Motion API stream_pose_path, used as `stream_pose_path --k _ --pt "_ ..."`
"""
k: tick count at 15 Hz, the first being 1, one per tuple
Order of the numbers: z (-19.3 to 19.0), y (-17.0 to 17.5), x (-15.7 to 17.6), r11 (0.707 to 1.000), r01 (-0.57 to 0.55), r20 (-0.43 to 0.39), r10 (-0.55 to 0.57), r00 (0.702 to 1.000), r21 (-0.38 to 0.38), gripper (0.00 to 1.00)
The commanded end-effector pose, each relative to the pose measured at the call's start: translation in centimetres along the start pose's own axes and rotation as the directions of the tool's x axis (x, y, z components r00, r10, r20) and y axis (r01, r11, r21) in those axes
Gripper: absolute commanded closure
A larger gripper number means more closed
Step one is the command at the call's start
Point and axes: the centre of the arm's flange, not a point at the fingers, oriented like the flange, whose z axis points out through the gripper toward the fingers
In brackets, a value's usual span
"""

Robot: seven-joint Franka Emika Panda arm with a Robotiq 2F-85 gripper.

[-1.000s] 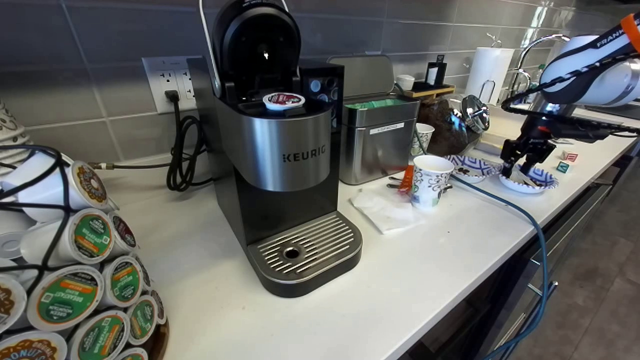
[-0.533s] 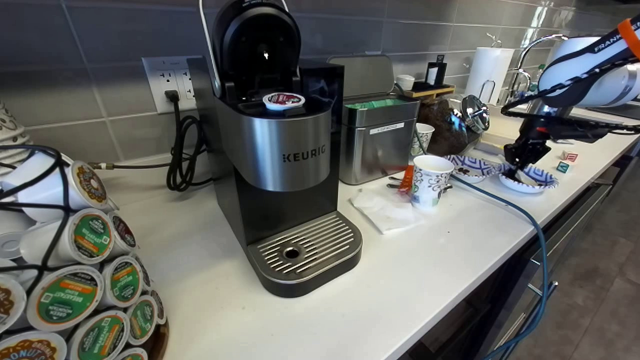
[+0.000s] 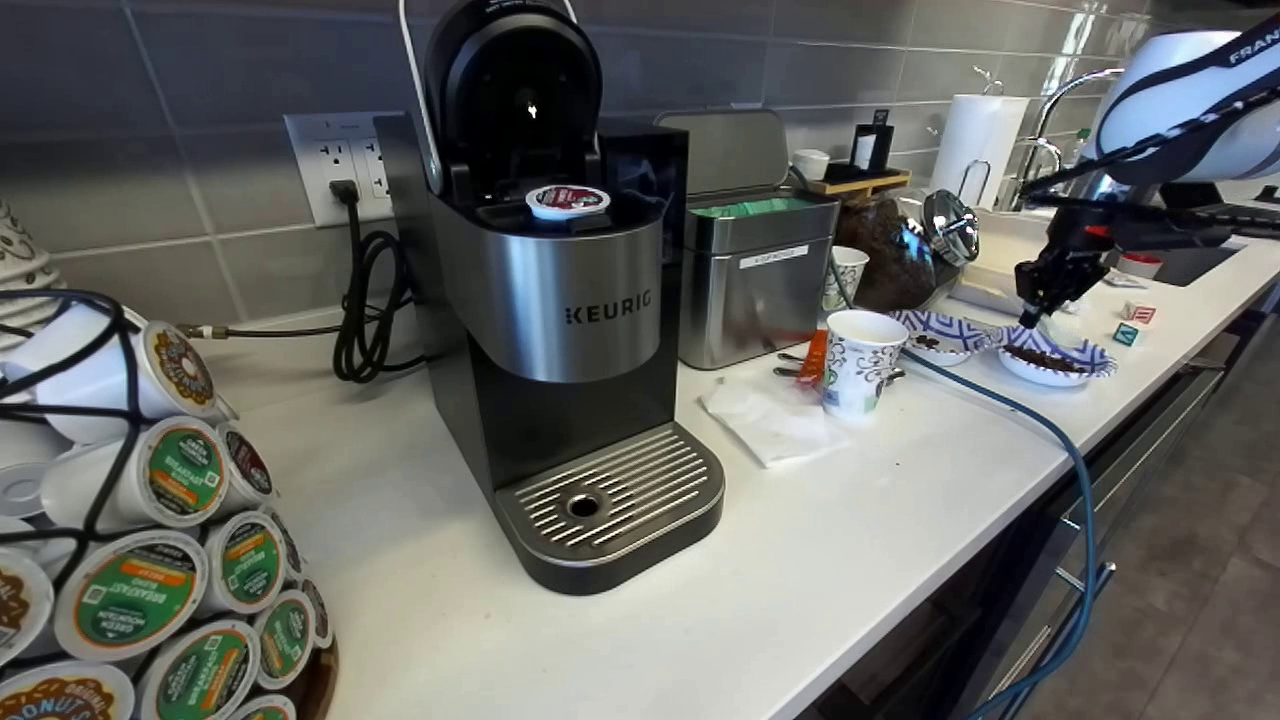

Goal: Take the spoon and knife from the bowl and put them into the take-away food container

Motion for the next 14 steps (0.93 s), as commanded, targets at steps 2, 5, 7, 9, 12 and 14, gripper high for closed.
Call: stream_pose_path --k 2,5,7,9,12,14 --pt "-4.7 3.0 -2.1 0.998 -0.029 -0.018 0.028 0.999 -0.062 0.96" --pt "-7.7 7.7 -0.8 0.977 -0.065 -0.067 0.053 0.996 -0.201 0.96" --pt "-9.4 10.6 0.8 0.955 -0.095 -0.092 0.072 0.993 -0.281 0.96" --pt "-10.6 12.2 2.6 0.947 -0.096 -0.081 0.075 0.994 -0.307 0.96" --pt "-11.1 12.5 1.4 0.954 -0.101 -0.104 0.074 0.992 -0.283 0.86" --pt "-11.0 12.4 1.8 0.953 -0.097 -0.102 0.071 0.992 -0.286 0.86"
